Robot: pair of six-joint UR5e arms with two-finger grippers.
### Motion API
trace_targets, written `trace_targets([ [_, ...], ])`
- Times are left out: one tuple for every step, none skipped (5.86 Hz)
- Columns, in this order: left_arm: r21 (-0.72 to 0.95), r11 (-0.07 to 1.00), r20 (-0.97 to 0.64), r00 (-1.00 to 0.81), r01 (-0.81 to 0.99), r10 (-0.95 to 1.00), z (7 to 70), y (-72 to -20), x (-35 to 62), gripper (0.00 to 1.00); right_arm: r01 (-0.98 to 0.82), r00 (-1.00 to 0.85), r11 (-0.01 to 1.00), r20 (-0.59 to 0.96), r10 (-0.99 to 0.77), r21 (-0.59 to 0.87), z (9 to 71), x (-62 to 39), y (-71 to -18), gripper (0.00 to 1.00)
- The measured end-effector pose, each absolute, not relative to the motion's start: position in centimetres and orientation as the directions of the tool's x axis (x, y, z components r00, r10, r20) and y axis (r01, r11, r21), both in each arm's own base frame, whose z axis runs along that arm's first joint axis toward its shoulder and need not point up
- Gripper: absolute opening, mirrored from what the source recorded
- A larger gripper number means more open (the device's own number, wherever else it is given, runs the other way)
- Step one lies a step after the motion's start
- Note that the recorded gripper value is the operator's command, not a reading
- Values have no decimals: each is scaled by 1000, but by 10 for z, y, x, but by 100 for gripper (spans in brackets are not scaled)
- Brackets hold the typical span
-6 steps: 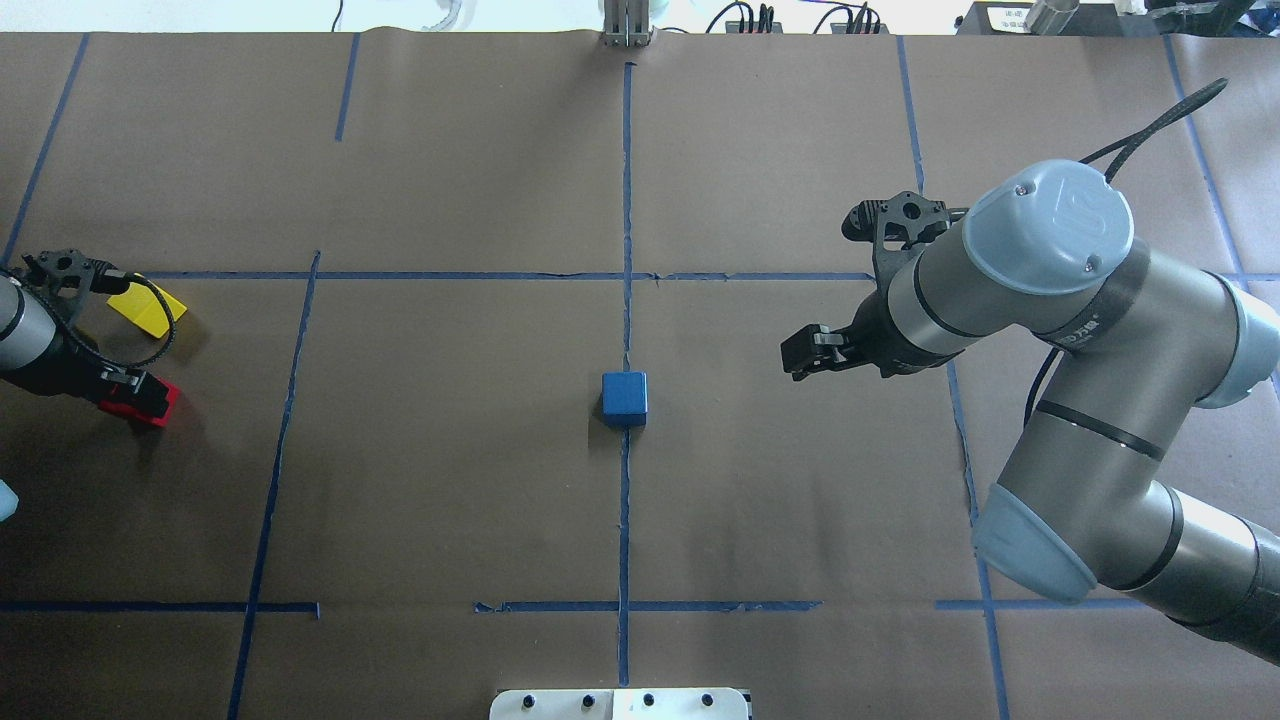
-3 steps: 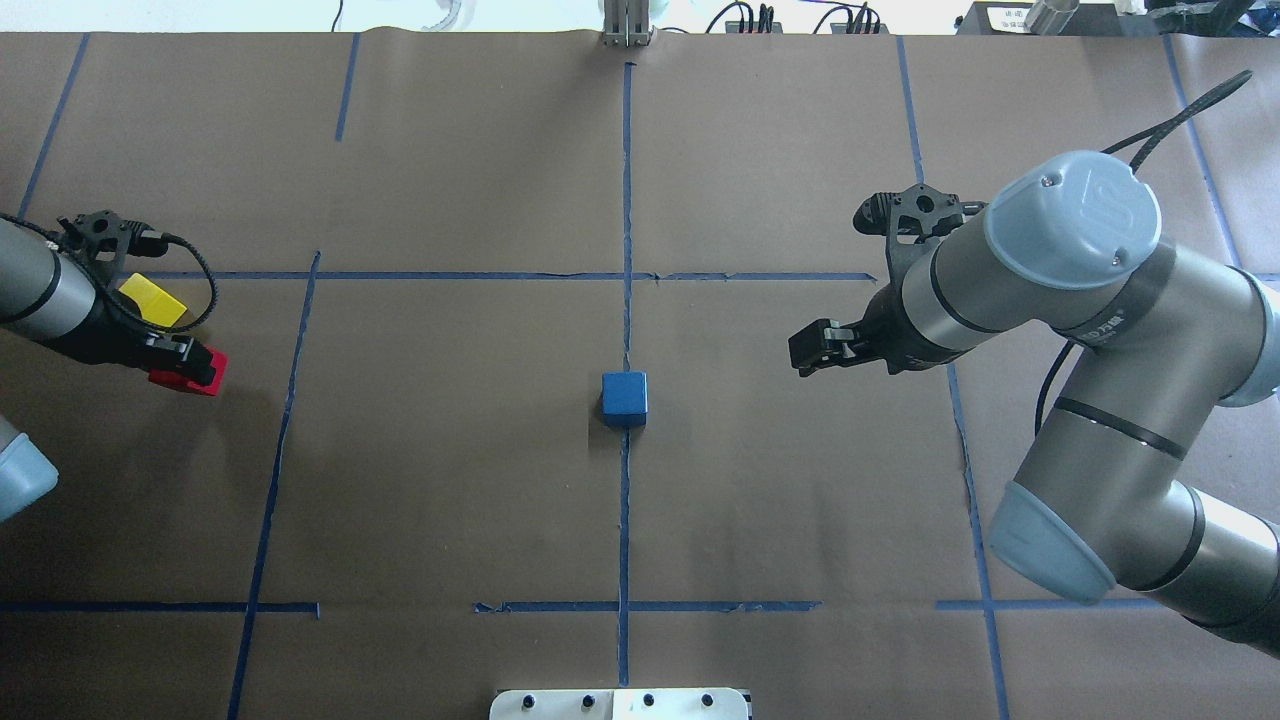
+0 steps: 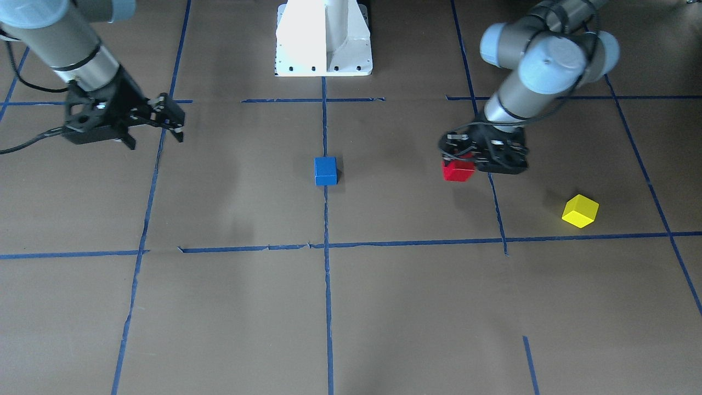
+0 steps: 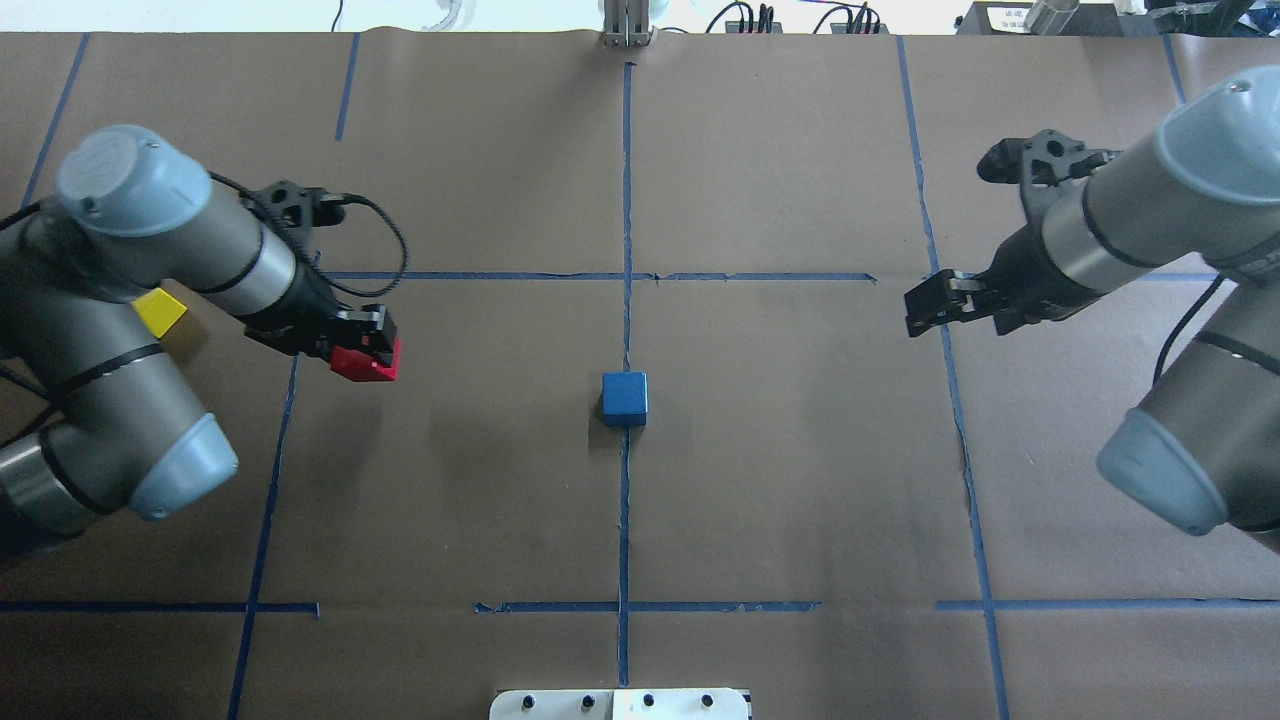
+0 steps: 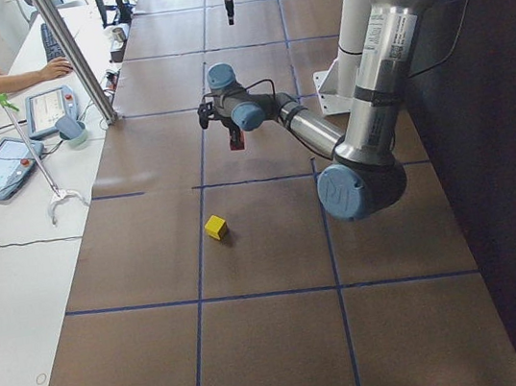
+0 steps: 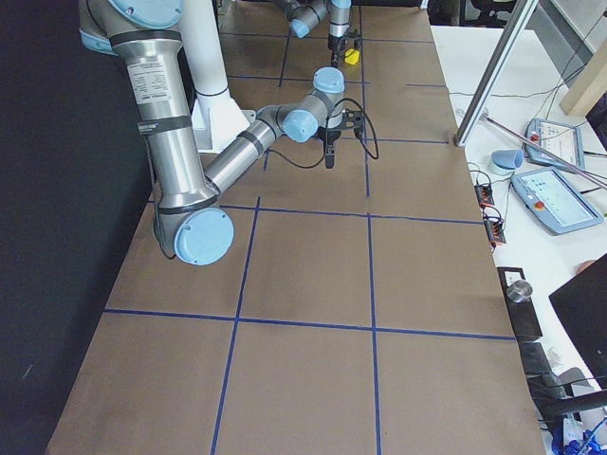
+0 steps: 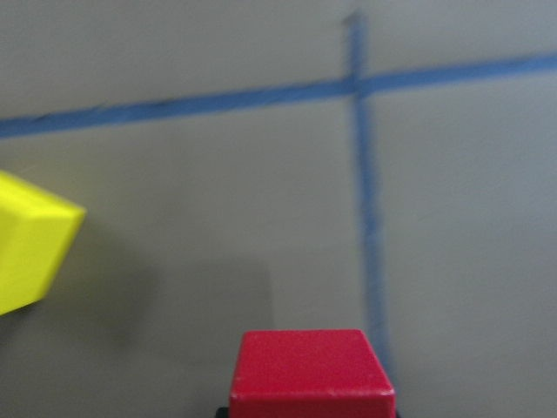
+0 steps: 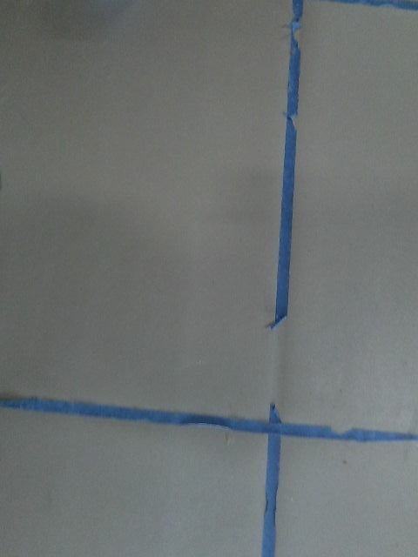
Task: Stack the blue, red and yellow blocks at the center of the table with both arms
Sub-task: 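Carry the red cube with the left gripper onto the blue cube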
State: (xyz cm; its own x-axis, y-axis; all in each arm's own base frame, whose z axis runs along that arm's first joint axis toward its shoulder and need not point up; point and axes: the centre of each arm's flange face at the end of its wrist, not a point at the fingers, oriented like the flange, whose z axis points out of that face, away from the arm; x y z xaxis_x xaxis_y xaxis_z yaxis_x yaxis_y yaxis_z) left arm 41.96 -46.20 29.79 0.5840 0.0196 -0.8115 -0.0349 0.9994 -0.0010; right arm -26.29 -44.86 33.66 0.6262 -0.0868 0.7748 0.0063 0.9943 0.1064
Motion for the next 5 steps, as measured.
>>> trace_targets([
  [-10,999,-802,597,-38,14,234,-440,472,0,35,629,992,769,-117,123,363,-225,-454,100],
  [-5,999,-795,606,-36,18,185,-422,515,0,54,626,990,767,-137,133,377,-204,-456,100],
  [-9,999,-783,622,-32,13,158,-420,541,0,62,625,989,767,-146,138,383,-198,-456,100],
  [-19,999,-764,645,-29,4,142,-425,558,0,65,625,988,766,-149,140,384,-196,-456,100],
  [-31,999,-746,666,-28,-4,132,-432,573,0,65,625,988,766,-150,140,385,-196,-456,100],
])
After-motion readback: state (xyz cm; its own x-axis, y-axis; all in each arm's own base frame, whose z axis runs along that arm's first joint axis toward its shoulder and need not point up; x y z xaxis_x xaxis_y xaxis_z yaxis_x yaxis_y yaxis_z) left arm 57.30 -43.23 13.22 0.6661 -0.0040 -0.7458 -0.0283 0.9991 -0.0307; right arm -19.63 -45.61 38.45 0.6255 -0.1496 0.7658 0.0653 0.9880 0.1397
